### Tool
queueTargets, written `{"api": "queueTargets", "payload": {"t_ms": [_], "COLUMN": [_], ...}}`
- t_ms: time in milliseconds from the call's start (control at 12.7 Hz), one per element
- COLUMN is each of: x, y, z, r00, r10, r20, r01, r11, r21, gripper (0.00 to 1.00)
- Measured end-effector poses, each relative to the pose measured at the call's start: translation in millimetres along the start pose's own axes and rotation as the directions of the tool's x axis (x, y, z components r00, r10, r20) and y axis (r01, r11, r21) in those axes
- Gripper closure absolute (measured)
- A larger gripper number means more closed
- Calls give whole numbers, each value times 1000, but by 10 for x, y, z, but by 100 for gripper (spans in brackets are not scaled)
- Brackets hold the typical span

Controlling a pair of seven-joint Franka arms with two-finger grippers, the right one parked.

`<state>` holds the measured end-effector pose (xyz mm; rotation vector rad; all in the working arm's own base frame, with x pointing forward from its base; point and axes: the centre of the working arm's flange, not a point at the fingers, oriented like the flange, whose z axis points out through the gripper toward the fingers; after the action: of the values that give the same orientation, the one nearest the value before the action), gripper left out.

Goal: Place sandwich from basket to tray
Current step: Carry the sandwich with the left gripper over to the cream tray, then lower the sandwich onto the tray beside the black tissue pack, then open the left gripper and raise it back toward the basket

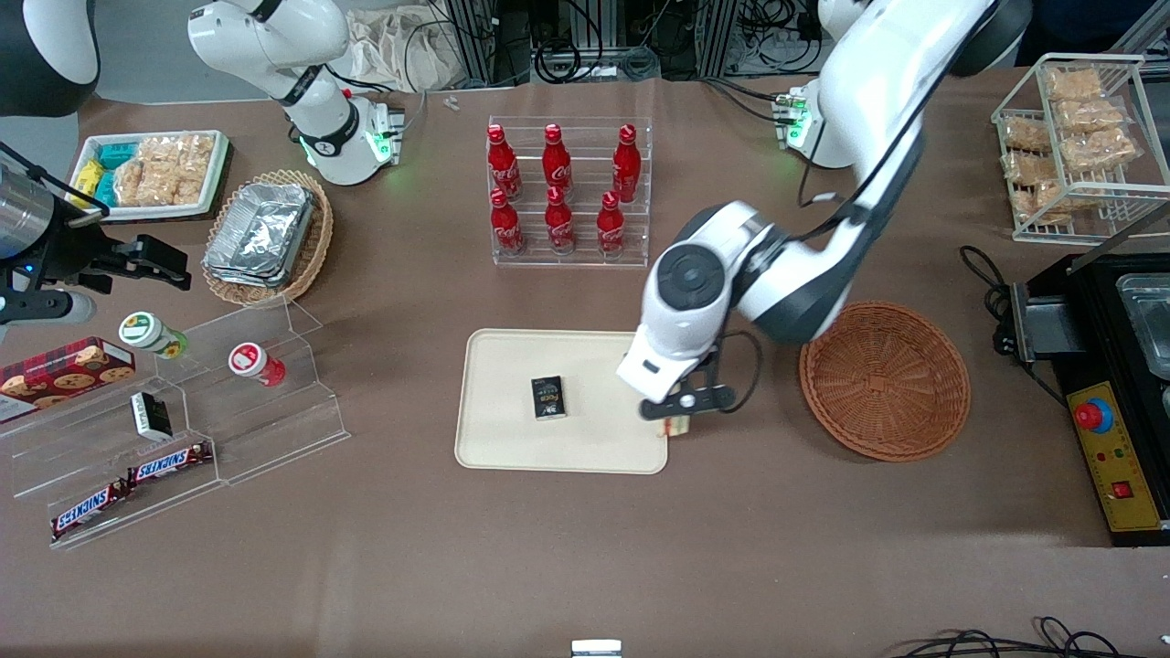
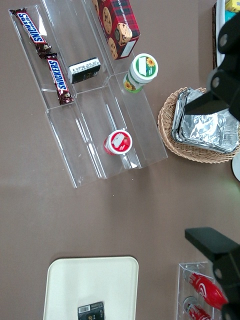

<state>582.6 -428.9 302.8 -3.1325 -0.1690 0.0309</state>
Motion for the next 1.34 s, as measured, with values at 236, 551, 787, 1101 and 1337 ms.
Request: {"api": "queueTargets", "payload": {"t_ms": [236, 551, 787, 1101, 1337], "x": [129, 218, 219, 253, 363], "y": [64, 79, 79, 80, 2], "z": [572, 551, 601, 576, 176], "r00": [1000, 1000, 1000, 1000, 999], "r10": [5, -1, -1, -6, -23], "r20": [9, -6, -2, -9, -30], "r01": [-4, 0, 1, 5, 21], "r11": [999, 997, 997, 996, 997], "r21": [-55, -77, -77, -86, -71], "gripper": [80, 80, 73, 32, 0]}}
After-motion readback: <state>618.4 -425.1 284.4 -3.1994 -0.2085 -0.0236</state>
